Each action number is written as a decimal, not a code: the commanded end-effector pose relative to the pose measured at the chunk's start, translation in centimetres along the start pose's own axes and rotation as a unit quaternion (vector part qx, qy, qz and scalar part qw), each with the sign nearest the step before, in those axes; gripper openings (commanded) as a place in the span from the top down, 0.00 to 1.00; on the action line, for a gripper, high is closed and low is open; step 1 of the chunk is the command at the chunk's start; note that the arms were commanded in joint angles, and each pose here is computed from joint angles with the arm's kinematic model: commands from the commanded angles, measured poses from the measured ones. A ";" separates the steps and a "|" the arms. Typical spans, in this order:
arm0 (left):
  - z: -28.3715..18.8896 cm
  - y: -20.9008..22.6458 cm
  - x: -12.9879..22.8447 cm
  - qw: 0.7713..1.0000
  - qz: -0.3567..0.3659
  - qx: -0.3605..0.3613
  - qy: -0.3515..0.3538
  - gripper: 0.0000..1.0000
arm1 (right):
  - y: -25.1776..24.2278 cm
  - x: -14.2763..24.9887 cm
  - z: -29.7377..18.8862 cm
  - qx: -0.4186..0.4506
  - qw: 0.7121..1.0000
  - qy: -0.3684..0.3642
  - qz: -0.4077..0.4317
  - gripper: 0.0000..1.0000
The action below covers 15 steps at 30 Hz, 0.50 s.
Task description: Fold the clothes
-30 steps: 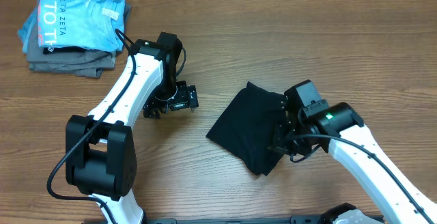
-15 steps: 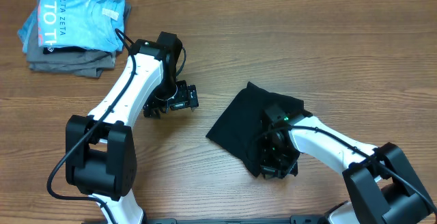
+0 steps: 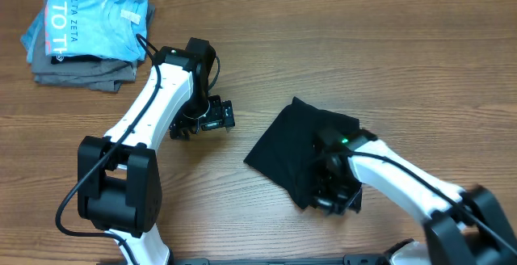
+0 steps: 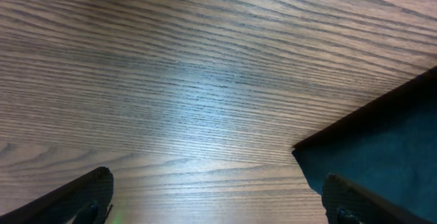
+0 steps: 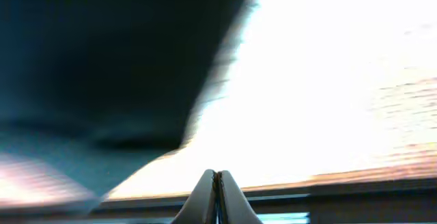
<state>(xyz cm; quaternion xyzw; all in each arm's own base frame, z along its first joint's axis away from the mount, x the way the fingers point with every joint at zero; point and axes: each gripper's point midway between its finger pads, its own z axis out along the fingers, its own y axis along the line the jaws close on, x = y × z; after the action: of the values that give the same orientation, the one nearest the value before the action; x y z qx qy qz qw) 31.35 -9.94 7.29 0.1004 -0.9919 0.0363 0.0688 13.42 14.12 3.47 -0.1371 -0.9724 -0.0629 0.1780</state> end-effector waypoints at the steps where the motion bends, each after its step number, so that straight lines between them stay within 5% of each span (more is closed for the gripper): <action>1: 0.0 0.2 -0.2 1.000 -0.005 -0.004 -0.004 0.00 | 4.0 -1.2 -5.1 -0.092 0.991 -0.077 -0.053 0.96; 5: 0.0 0.2 -0.3 1.000 -0.005 -0.003 -0.005 0.00 | 6.6 -1.0 -6.0 -0.153 0.979 -0.080 -0.107 0.96; 15: 0.0 0.3 0.0 1.000 -0.003 -0.006 0.000 0.00 | 5.5 -1.2 0.8 -0.094 0.991 0.005 -0.099 0.96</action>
<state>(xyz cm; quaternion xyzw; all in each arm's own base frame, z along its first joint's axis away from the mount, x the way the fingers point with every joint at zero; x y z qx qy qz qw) 31.40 -9.95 7.29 0.1005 -0.9919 0.0366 0.0677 17.82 19.99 4.95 -0.0618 -0.9716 -0.1983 0.1130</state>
